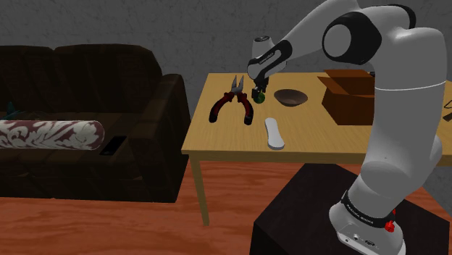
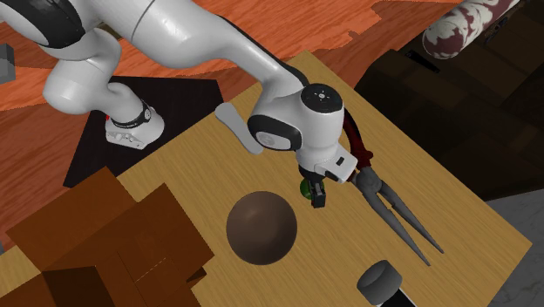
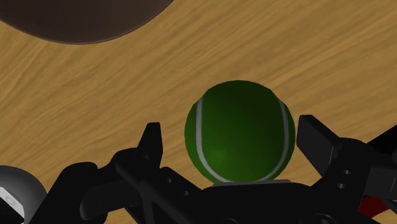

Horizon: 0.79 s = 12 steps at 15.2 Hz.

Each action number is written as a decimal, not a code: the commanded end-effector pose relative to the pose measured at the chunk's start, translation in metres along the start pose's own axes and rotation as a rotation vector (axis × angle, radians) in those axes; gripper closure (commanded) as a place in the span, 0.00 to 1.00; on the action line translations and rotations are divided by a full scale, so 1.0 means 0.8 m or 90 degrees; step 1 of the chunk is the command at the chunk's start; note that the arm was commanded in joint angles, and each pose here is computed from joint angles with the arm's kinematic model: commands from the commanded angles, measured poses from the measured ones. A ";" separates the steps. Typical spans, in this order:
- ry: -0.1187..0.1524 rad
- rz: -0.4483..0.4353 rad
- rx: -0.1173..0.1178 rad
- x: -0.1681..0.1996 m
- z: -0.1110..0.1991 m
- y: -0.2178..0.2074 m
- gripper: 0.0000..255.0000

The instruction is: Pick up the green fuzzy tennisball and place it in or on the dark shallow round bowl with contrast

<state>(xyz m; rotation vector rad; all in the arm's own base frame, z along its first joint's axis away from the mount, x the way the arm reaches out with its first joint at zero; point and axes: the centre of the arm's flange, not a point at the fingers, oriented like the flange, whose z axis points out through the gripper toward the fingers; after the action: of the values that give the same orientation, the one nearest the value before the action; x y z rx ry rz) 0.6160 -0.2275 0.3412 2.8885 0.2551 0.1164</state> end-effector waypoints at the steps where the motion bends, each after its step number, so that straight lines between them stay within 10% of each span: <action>1: 0.000 0.000 0.000 0.000 0.000 0.000 0.00; 3: 0.000 0.000 0.000 0.000 0.000 0.000 0.00; 4: 0.000 0.000 0.000 0.000 0.000 0.000 1.00; 12: 0.000 0.000 0.000 0.000 0.000 0.001 1.00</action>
<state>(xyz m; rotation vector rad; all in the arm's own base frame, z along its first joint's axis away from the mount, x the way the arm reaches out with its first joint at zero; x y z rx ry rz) 0.6166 -0.2275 0.3417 2.8884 0.2563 0.1182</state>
